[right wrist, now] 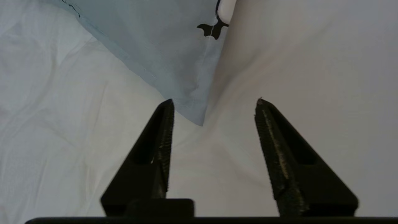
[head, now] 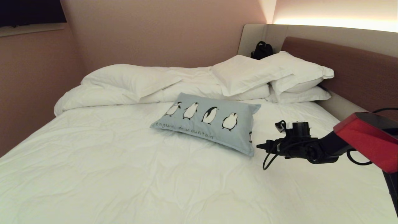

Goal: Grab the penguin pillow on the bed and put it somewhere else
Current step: Pick up the pillow

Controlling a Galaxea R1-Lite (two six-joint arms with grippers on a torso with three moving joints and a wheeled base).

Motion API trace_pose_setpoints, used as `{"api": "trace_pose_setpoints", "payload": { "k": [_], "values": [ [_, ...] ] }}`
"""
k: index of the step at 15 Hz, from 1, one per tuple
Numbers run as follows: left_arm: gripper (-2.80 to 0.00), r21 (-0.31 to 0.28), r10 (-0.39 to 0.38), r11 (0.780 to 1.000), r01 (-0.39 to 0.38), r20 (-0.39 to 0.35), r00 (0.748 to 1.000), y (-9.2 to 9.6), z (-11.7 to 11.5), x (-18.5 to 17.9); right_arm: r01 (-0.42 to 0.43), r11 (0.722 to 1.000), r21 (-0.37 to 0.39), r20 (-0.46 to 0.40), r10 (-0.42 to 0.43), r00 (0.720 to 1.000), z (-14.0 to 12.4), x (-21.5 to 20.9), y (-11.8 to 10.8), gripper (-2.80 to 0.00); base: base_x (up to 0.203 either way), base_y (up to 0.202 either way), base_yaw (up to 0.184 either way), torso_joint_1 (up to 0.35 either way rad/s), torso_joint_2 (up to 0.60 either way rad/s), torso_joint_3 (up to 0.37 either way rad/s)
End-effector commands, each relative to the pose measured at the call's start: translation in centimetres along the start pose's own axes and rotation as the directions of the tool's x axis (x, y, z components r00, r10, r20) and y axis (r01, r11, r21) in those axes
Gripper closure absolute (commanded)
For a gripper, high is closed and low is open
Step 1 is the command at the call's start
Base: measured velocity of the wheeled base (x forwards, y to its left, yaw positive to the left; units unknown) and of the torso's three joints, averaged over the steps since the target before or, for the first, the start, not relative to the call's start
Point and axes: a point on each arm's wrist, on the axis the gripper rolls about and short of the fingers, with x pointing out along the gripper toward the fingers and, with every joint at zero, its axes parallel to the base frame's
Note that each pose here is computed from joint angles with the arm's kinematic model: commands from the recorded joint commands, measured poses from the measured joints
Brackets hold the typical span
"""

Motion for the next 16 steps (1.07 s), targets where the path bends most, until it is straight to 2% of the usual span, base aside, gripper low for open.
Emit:
{"api": "trace_pose_setpoints", "payload": {
  "k": [1,8,16],
  "values": [
    [0.00,-0.001,0.000,1.000,0.000,0.001,1.000,0.0,0.0,0.0,-0.013,1.000,-0.006,-0.009,0.013,1.000,-0.4,1.0,0.3,-2.80,0.000,0.000,0.000,0.000,0.00,0.000],
    [0.00,-0.001,0.001,1.000,-0.001,0.001,1.000,0.0,0.0,0.0,-0.039,0.999,-0.017,-0.053,0.038,0.998,-2.3,3.6,1.0,-2.80,0.000,0.000,0.000,0.000,0.00,0.000],
    [0.00,-0.001,0.001,1.000,-0.001,0.001,1.000,0.0,0.0,0.0,-0.064,0.997,-0.037,-0.030,0.063,0.998,-2.1,5.5,1.6,-2.80,0.000,0.000,0.000,0.000,0.00,0.000]
  ]
}}
